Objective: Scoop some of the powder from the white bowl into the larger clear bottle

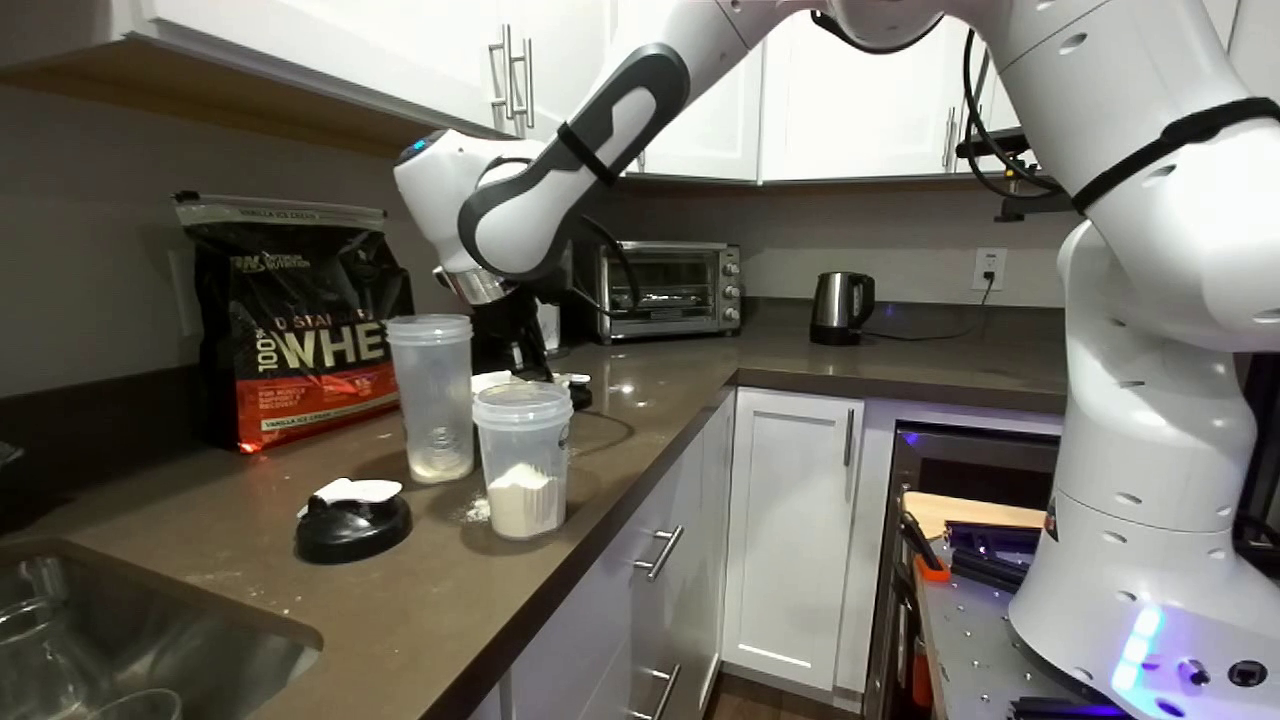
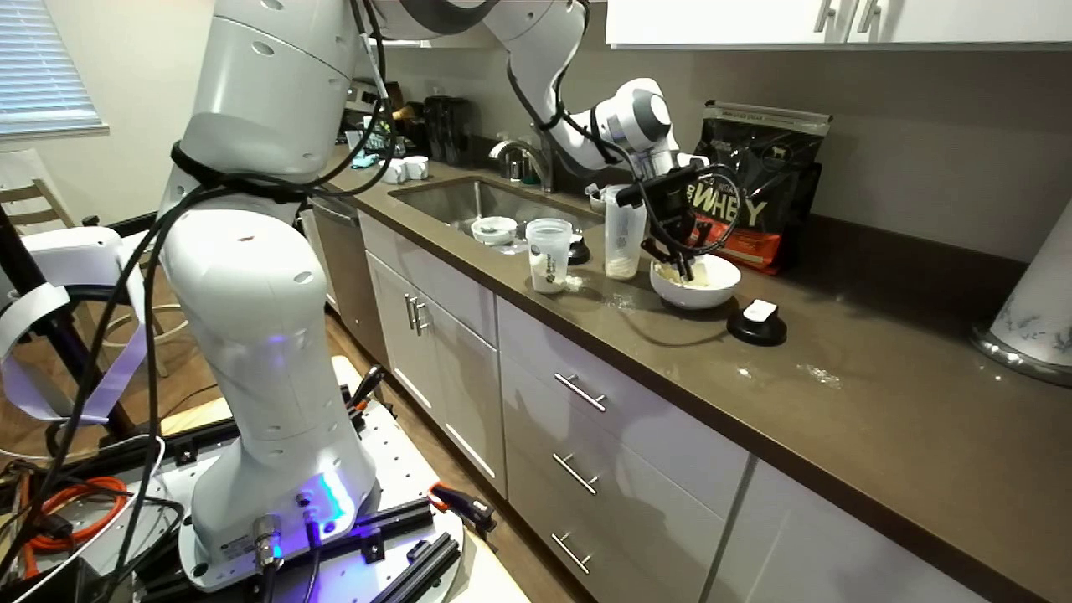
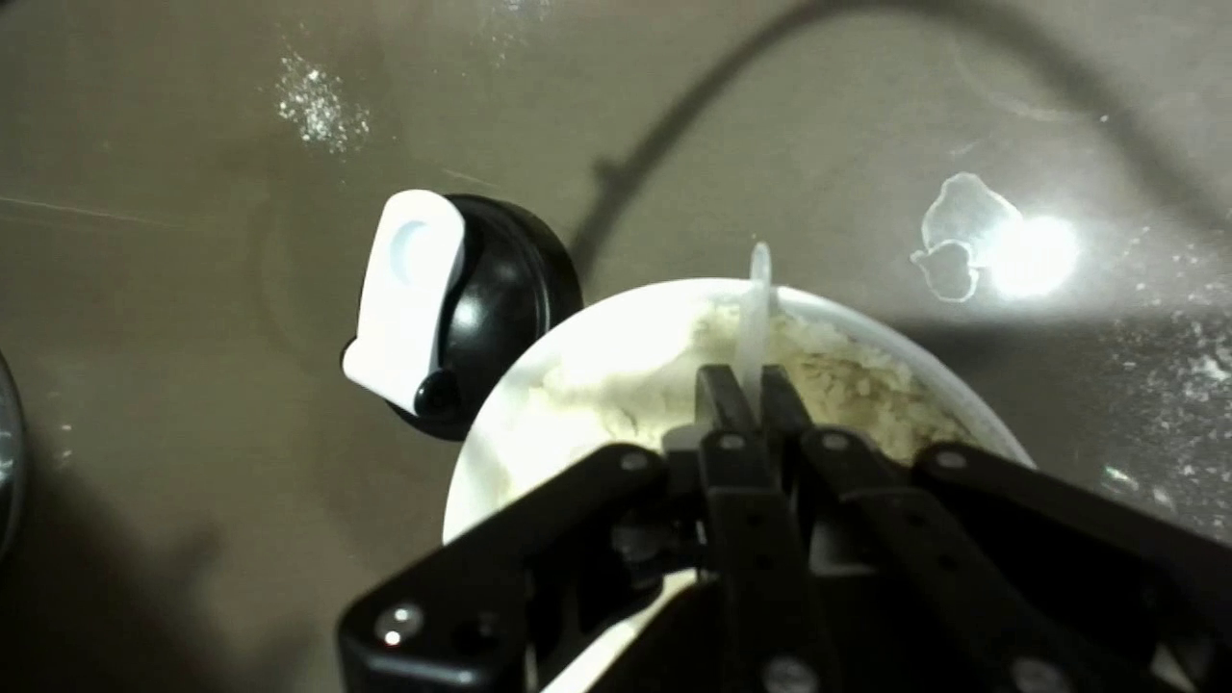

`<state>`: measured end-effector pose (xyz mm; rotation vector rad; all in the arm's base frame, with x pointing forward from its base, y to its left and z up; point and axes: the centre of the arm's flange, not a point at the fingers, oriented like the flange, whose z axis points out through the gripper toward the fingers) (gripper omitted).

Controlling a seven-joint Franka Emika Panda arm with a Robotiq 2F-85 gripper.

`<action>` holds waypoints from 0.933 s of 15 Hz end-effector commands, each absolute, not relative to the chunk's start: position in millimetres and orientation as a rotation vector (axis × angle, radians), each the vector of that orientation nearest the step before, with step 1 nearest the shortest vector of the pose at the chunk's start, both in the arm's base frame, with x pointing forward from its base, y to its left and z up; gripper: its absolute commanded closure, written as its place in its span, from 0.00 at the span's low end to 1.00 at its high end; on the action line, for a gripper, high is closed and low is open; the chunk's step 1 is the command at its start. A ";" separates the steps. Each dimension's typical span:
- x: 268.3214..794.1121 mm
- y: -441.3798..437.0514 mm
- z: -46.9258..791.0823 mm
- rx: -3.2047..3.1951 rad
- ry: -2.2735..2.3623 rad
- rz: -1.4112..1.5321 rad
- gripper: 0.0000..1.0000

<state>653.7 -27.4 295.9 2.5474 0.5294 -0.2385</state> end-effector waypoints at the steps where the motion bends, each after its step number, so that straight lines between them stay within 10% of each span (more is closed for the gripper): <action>1: 657.3 -22.6 300.2 2.593 0.560 -0.279 0.98; 14: 660.0 -12.9 295.1 2.733 0.502 -0.347 0.98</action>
